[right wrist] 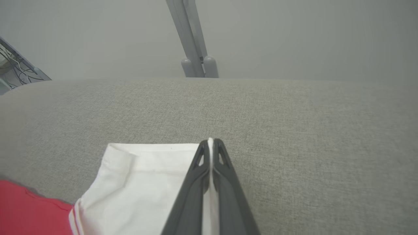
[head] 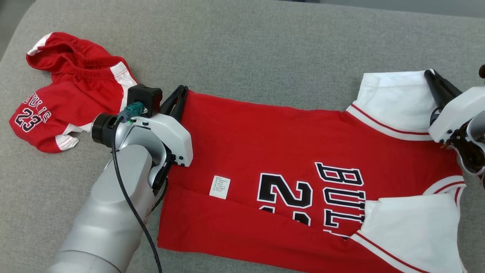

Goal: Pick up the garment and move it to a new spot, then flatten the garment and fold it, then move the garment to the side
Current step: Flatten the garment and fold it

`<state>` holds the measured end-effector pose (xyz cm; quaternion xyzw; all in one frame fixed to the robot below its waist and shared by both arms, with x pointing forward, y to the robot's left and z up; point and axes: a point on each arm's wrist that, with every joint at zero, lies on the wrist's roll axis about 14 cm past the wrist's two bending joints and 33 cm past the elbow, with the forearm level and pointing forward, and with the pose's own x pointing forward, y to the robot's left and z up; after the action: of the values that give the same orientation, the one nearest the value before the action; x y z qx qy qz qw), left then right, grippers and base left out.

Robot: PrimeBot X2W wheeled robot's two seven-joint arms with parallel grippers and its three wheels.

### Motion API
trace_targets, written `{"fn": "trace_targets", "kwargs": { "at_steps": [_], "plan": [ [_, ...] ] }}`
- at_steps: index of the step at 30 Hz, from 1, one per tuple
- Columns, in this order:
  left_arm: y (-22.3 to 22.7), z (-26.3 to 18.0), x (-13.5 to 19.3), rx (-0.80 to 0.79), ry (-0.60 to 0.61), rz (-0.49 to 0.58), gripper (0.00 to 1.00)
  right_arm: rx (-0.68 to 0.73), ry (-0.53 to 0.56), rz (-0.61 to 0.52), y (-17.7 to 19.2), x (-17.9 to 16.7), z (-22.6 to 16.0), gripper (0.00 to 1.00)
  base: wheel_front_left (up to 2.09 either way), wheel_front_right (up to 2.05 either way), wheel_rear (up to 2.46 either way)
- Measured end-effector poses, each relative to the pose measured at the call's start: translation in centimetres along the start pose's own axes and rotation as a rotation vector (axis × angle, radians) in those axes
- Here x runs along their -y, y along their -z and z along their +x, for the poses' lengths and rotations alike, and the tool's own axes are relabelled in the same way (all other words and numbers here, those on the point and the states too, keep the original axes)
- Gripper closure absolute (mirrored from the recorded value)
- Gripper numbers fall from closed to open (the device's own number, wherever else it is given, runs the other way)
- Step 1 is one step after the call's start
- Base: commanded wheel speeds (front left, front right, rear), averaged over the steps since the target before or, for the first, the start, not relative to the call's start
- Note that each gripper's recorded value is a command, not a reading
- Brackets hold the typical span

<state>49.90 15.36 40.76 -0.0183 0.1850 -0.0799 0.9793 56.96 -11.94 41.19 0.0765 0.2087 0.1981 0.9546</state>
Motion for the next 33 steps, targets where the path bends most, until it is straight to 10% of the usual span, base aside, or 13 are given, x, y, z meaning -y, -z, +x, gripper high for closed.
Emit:
{"fn": "trace_targets", "kwargs": {
  "at_steps": [33],
  "plan": [
    [-1.1, -9.2, 1.9, 0.082, 0.077, 0.084, 1.00, 0.067, -0.020, 0.110, 2.1, -2.9, -13.9, 1.00, 0.00, 0.00, 0.00]
  ]
}}
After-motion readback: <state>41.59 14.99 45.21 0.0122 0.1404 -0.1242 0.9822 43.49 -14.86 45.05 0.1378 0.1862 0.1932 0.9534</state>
